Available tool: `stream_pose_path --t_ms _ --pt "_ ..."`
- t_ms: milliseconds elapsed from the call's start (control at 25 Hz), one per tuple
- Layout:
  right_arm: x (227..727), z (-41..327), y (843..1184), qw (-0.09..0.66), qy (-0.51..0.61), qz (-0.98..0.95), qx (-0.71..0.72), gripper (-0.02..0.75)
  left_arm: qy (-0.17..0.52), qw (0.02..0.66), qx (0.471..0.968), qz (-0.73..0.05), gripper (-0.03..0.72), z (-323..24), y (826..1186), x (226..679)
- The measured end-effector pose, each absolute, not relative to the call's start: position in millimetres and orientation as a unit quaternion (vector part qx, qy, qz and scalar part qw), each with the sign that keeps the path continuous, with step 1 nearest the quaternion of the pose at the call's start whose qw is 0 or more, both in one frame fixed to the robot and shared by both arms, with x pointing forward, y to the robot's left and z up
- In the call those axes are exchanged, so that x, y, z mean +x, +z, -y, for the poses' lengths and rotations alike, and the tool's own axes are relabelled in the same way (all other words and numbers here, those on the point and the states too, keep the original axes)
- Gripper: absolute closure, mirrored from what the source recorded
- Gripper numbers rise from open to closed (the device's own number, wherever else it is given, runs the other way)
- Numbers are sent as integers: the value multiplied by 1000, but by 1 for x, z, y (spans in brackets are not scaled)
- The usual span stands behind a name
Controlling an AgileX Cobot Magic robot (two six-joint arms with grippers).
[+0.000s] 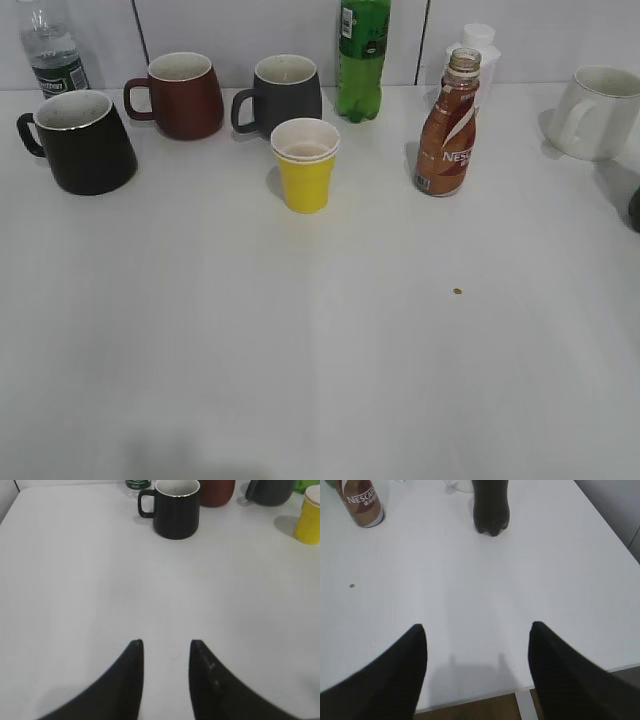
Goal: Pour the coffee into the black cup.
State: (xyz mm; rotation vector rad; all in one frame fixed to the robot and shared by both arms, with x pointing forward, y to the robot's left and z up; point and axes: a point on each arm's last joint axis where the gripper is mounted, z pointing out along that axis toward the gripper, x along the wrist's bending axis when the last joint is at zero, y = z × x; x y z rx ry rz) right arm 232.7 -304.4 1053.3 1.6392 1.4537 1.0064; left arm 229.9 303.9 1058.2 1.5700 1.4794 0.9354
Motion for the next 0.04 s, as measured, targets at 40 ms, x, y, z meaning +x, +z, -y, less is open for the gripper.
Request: stream_pose_path --t_ms 40 --pt "233 304 1053 357 390 -563 635 236 367 385 616 -581 449 -304 1058 230"
